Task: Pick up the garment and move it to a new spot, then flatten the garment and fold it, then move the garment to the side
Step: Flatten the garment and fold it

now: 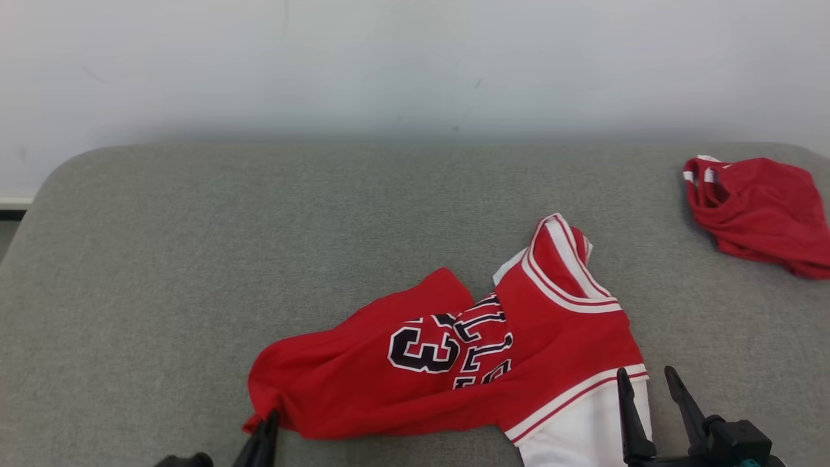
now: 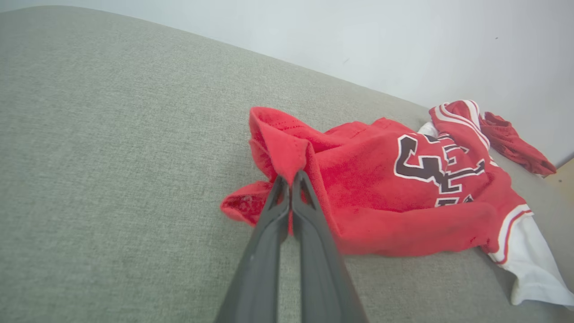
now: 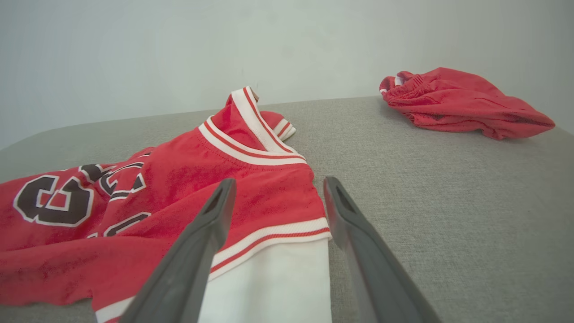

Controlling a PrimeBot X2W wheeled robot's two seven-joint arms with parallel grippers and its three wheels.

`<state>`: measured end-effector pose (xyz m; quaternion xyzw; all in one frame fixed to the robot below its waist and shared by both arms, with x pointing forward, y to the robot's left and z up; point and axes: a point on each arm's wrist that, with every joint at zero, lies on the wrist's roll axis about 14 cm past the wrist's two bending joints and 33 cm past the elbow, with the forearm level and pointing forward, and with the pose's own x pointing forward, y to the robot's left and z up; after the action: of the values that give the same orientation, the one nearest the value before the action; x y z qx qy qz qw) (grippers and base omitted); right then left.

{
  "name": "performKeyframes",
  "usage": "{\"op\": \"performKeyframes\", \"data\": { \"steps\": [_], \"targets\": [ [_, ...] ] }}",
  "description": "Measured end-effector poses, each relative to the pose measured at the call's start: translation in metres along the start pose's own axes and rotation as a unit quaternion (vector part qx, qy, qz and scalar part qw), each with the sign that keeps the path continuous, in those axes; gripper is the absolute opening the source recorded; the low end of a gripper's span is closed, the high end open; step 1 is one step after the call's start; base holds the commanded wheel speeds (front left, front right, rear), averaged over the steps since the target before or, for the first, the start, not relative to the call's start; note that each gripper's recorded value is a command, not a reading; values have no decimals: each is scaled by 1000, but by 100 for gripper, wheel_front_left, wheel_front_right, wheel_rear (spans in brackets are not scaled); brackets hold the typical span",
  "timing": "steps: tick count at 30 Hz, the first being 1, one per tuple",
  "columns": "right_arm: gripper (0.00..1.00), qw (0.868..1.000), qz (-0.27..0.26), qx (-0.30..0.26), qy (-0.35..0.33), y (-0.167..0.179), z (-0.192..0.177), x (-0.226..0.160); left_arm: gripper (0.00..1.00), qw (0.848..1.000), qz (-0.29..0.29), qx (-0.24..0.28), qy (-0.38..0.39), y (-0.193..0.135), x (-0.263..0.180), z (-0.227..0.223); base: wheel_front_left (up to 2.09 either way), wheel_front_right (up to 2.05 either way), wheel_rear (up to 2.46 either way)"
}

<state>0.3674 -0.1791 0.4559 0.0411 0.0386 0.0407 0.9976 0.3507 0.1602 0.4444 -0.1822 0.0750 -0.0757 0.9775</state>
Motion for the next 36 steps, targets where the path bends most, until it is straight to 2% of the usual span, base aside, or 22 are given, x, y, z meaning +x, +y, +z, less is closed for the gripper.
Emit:
{"op": "performKeyframes", "data": {
  "steps": [8, 11, 14, 19, 24, 30, 36],
  "targets": [
    [100, 1000, 20, 6, 7, 16, -5, 15, 0, 997, -25, -19, 76, -25, -37, -24, 0, 0, 0],
    [100, 1000, 23, 7, 8, 18, -6, 19, 0, 996, -26, -34, 82, -29, -41, -21, 0, 0, 0],
    [100, 1000, 22, 8, 10, 18, -7, 18, 0, 997, -22, -9, 77, -21, -39, -13, 0, 0, 0],
    [100, 1000, 15, 7, 5, 13, -4, 15, 0, 998, -41, 21, 50, -22, -14, 7, 0, 0, 0],
    [100, 1000, -8, 1, -1, -5, 1, 12, 0, 998, -40, 51, 17, -6, 23, 29, 0, 0, 0],
    [100, 1000, -30, -5, 7, -19, -4, 5, 0, 997, -23, 67, 18, 13, 52, 28, 0, 0, 0],
    [100, 998, -56, -10, 19, -37, -10, -1, 0, 996, -28, 75, 38, 15, 82, 13, 0, 0, 0]
  ]
}}
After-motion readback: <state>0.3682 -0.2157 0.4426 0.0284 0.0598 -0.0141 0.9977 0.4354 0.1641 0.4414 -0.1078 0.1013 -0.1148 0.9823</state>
